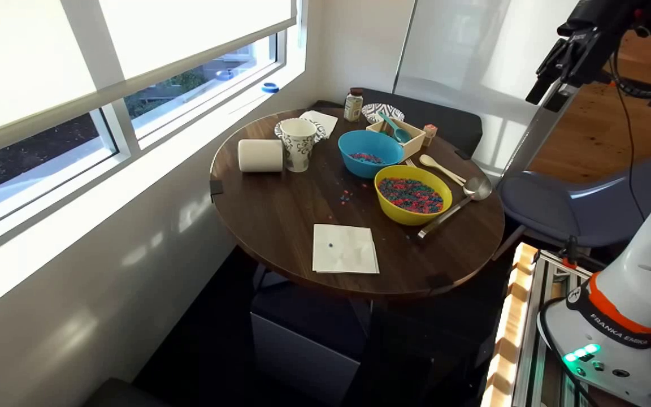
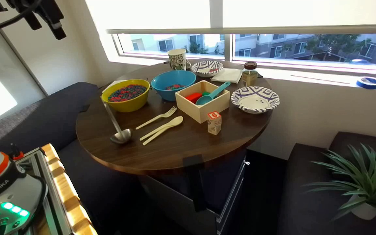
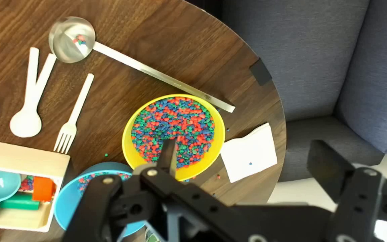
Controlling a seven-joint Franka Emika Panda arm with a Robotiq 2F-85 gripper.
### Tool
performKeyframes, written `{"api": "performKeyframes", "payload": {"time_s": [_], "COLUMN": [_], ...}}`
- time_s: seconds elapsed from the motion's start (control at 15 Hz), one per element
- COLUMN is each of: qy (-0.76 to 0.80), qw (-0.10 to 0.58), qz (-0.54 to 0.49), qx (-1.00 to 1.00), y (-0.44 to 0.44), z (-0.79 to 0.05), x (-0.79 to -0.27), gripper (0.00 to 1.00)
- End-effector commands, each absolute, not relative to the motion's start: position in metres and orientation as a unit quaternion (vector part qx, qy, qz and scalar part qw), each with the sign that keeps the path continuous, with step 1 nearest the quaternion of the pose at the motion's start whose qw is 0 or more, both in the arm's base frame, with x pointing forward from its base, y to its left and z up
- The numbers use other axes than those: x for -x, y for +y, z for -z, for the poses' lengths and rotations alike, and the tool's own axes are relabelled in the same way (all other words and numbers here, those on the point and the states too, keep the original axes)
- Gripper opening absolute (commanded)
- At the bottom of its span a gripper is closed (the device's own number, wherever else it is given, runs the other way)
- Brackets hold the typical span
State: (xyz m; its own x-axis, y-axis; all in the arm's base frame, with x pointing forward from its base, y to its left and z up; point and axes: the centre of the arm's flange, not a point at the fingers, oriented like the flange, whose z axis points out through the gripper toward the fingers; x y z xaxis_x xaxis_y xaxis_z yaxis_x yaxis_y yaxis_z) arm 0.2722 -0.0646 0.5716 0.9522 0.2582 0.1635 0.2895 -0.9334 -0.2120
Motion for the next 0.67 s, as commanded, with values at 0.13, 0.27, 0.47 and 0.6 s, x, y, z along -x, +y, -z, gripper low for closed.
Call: {"api": "performKeyframes", "payload": {"time_s": [0.13,0.27,0.47,0.6], "qy": [-0.097,-0.06,-0.017,0.003], "qw": [0.094,0.077,0.071,0.071], "qz": [0.078,0.081,0.08,0.084], "qx": [0.988,0.992,0.994,0.994], "y": [-0.094,-0.119,-0.152,-0.168], "z": [-0.565,-0.557,-0.535,-0.513], "x": [-0.277,-0.274,-0.271,-0.272], "gripper": [1.0,1.0,1.0,1.0]}}
